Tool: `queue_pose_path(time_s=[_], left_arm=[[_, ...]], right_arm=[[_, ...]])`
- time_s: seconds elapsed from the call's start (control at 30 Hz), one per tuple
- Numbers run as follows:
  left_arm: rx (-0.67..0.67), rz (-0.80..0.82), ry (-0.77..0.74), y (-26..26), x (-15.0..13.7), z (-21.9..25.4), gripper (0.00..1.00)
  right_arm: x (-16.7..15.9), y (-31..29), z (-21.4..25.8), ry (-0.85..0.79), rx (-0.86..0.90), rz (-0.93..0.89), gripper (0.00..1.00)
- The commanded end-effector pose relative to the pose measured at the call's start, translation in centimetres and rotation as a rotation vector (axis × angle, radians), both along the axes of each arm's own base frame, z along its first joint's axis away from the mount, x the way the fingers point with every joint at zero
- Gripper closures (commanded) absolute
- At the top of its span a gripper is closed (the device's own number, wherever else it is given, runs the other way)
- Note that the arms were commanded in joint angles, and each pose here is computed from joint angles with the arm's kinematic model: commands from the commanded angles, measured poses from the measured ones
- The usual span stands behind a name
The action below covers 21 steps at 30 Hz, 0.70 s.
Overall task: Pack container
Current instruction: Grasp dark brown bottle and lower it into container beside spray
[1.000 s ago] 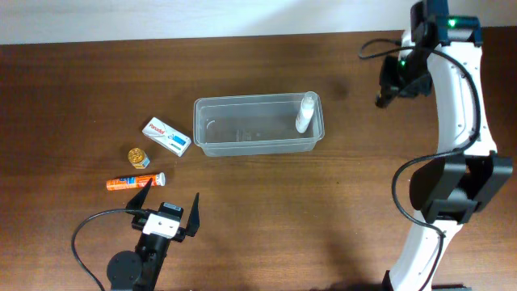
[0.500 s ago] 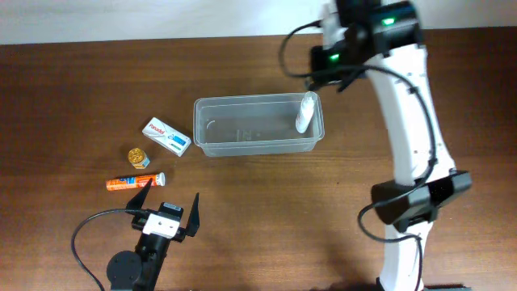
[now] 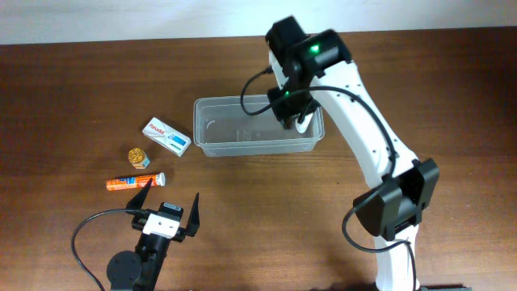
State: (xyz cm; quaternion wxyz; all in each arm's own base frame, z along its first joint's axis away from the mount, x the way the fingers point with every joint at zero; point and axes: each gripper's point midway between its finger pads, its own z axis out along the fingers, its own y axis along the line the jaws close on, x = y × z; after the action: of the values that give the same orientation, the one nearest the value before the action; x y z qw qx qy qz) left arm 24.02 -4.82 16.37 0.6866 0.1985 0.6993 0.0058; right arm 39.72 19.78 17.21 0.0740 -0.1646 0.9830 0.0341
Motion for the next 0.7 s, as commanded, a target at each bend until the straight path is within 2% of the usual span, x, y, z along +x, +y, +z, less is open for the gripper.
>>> queue_pose_path(time_s=[0.0, 0.2, 0.67], left_arm=[[-0.002, 0.009, 0.001, 0.2, 0.0, -0.2, 0.0], [-0.002, 0.009, 0.001, 0.2, 0.0, -0.2, 0.0], [-0.002, 0.01, 0.001, 0.2, 0.0, -0.2, 0.0]], right_arm=[[-0.5, -0.9, -2.0, 0.026, -0.043, -0.015, 0.81], [-0.7, -1.2, -4.9, 0.055, -0.067, -0.017, 0.81], [-0.1, -2.0, -7.4, 0.027, -0.113, -0.032, 0.8]])
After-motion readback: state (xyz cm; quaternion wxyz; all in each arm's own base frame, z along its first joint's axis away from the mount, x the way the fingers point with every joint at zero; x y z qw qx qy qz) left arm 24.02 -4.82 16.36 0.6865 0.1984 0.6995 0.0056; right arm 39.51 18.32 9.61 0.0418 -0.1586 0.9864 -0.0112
